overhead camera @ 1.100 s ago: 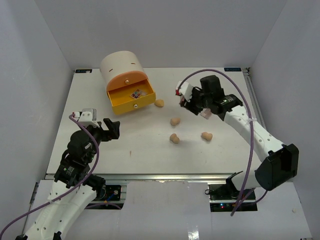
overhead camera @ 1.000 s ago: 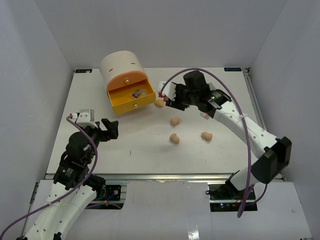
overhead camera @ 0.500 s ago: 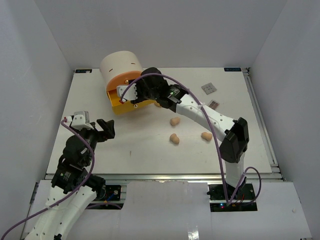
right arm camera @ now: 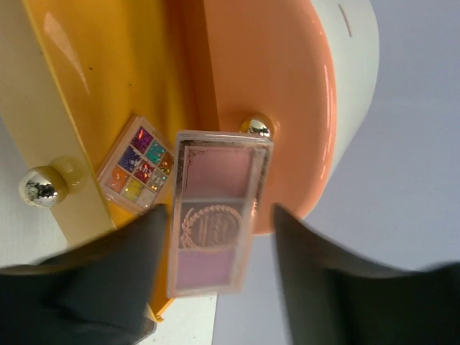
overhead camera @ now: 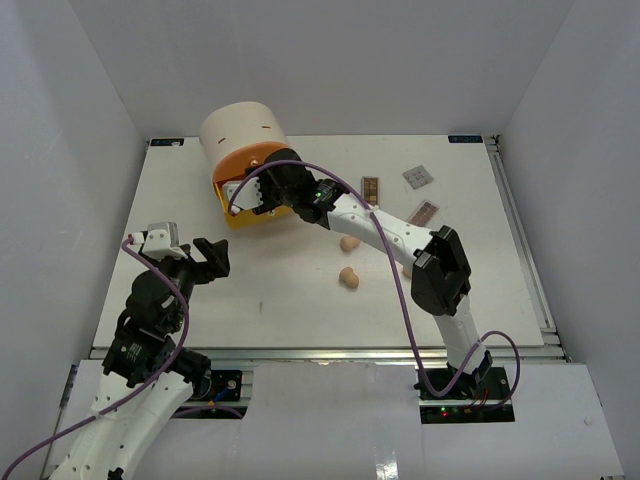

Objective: Organize the makeup

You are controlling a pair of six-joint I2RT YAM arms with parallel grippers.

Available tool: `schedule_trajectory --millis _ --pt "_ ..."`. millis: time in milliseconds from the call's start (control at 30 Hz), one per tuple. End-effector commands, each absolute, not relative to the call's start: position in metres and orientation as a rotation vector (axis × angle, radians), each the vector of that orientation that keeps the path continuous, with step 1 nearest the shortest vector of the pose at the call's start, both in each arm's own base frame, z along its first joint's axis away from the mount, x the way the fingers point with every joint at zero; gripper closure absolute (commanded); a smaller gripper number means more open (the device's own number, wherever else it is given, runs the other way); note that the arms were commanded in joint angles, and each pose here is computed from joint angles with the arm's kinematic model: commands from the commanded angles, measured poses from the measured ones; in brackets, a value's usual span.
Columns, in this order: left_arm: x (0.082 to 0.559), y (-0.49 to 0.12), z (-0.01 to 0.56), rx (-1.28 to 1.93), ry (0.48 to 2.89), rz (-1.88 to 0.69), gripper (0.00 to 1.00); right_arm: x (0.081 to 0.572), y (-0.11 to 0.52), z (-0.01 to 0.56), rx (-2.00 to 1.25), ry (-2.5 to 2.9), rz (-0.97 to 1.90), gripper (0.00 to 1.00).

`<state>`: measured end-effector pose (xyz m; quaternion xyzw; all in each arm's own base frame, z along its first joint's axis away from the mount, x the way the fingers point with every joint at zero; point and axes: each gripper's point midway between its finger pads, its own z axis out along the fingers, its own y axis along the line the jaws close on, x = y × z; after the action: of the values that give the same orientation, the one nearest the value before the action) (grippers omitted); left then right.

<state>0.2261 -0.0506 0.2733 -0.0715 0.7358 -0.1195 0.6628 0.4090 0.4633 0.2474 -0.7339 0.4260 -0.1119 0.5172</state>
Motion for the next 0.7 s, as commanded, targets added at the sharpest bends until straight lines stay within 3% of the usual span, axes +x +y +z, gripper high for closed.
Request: schedule_trajectory --millis 0,100,333,500,600,667 --pt "0.225 -0.049 0.272 -0.169 1.665 -0.264 0.02 0.418 0.461 0.281 -1.658 0.988 -0.312 0.21" --pt "0.226 -0.052 0.272 -0.155 1.667 -0.276 0.02 0.416 0.453 0.289 -1.645 1.002 -0.296 0.08" --pt "0.228 -0.072 0.274 -0.055 1.666 -0.350 0.02 0.392 0.415 0.315 -1.608 1.117 -0.100 0.03" --pt "0.225 -0.125 0.264 0.180 1.721 -0.570 0.02 0.342 0.335 0.329 -1.553 1.322 0.515 0.03" --pt "0.232 -0.156 0.250 0.223 1.832 -0.711 0.02 0.322 0.264 0.300 -1.368 1.502 0.843 0.10" --pt "0.235 -0.175 0.248 0.240 1.887 -0.803 0.02 0.312 0.232 0.280 -1.249 1.560 0.912 0.10"
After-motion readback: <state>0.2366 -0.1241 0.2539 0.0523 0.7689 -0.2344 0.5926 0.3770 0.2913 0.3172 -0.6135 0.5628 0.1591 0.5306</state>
